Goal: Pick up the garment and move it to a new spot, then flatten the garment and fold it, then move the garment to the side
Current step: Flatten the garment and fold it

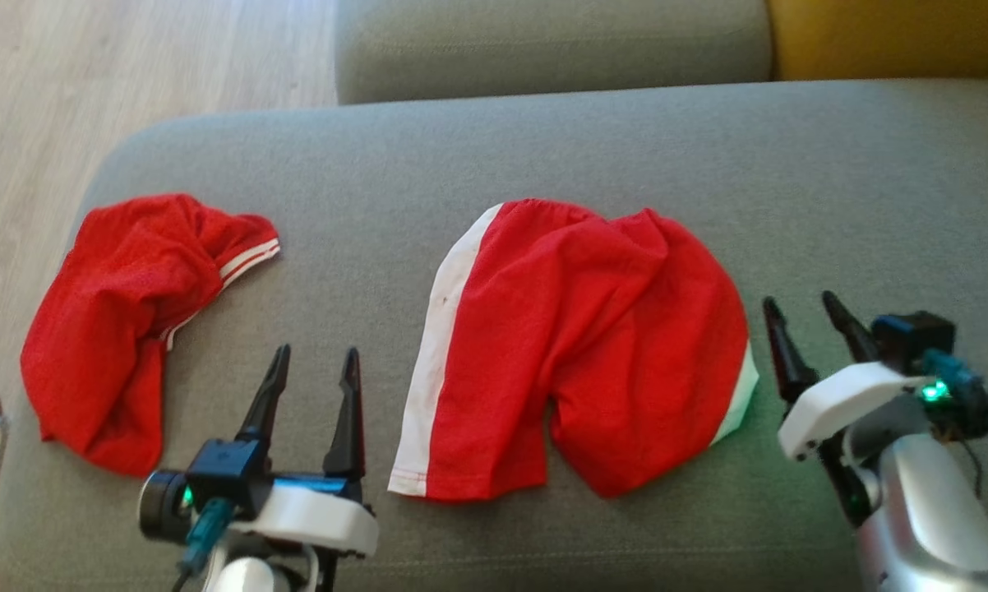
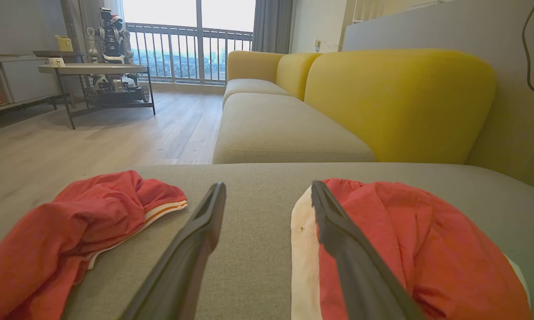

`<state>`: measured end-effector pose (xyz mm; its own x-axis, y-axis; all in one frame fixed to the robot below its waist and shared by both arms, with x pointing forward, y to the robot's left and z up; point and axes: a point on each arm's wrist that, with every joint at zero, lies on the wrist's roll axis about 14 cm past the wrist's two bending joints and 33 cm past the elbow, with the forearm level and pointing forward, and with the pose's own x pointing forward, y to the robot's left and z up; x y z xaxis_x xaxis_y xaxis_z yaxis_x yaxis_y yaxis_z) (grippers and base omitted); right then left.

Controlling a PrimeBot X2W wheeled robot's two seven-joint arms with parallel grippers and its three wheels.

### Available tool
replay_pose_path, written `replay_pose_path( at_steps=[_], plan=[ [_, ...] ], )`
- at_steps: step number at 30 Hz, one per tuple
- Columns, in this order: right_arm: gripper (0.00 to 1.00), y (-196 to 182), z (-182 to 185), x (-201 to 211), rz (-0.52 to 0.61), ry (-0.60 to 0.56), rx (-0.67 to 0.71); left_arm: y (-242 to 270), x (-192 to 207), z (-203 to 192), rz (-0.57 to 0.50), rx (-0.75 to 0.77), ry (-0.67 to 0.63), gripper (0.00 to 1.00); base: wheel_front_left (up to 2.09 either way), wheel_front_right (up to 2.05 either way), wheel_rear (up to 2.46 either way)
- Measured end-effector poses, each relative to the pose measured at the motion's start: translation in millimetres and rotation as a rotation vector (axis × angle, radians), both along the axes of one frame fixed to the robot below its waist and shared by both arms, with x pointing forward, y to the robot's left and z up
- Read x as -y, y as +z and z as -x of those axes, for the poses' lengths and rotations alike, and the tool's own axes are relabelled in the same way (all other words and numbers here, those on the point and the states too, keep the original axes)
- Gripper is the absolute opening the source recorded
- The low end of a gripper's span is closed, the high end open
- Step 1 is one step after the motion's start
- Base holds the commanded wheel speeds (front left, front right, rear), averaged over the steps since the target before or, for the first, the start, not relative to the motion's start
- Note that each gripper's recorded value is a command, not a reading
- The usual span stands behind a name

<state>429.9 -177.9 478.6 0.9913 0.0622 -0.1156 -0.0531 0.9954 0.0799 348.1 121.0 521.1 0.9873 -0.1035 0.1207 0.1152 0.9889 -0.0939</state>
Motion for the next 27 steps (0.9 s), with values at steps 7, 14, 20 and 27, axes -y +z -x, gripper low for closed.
replay_pose_path(
  at_steps=[7,14,20,27],
  plan=[
    [1.00,-23.8,-32.7,-18.1,-0.009,0.031,-0.134,-5.9,-6.9,-7.1,-0.017,-0.019,0.021,1.00,0.00,0.00,0.00],
    [1.00,-55.1,-56.0,-33.2,-0.010,0.055,-0.254,-18.4,-18.2,-9.4,-0.026,-0.060,0.058,1.00,0.00,0.00,0.00],
    [0.00,-78.8,-62.9,-38.7,0.036,0.083,-0.348,-19.9,-23.8,-10.8,-0.032,-0.067,0.077,1.00,0.00,0.00,0.00],
    [0.00,-52.0,-91.9,-37.1,0.127,0.101,-0.257,-18.3,-36.5,-4.8,-0.029,-0.067,0.124,1.00,0.00,0.00,0.00]
  ],
)
